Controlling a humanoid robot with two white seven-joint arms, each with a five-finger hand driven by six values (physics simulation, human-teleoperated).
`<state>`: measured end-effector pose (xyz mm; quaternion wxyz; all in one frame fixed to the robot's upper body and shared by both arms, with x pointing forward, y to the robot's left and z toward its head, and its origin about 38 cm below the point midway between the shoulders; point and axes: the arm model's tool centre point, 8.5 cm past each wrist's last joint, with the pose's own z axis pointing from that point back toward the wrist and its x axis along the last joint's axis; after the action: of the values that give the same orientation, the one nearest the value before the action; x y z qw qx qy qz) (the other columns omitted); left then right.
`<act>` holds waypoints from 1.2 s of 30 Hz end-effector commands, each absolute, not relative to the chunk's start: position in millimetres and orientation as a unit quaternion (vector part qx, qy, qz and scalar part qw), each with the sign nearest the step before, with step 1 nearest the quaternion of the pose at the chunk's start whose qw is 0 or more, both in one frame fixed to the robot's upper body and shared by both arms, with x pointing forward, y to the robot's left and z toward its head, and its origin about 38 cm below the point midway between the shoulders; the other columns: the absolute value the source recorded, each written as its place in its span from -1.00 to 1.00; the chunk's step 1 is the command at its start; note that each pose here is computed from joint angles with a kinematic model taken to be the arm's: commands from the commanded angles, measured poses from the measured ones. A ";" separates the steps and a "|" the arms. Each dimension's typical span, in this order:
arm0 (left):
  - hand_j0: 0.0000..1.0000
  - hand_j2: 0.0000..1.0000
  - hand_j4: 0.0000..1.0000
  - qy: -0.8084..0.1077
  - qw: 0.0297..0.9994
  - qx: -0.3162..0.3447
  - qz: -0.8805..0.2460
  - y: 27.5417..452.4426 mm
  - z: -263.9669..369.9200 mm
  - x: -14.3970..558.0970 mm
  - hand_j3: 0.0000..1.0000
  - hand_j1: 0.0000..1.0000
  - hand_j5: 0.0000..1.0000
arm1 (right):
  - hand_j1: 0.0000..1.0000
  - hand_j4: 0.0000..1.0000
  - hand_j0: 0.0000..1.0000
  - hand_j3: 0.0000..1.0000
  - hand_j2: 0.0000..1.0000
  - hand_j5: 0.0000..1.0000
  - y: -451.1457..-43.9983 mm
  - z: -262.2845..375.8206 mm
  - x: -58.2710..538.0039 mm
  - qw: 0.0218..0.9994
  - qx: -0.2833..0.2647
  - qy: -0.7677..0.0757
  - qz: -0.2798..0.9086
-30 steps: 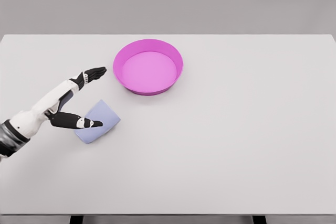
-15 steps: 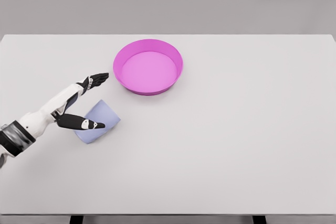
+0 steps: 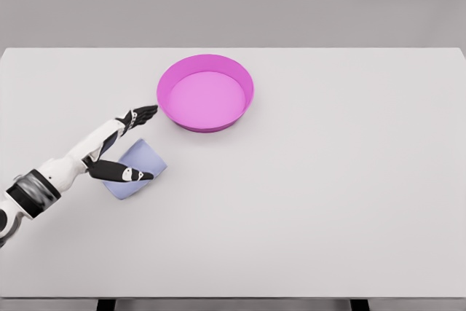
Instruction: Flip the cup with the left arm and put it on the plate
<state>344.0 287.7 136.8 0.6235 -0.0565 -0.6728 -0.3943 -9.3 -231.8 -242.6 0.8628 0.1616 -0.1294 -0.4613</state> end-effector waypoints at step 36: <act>1.00 1.00 1.00 -0.636 0.657 -0.027 -0.404 286.5 126.6 349.5 1.00 1.00 1.00 | 1.00 1.00 1.00 1.00 1.00 1.00 -231.7 -242.6 -9.2 0.863 0.162 -0.130 -0.461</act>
<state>349.4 286.5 126.6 0.6558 -0.0277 -0.6370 -0.4042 -9.3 -231.8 -242.6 0.8627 0.1616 -0.1294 -0.4613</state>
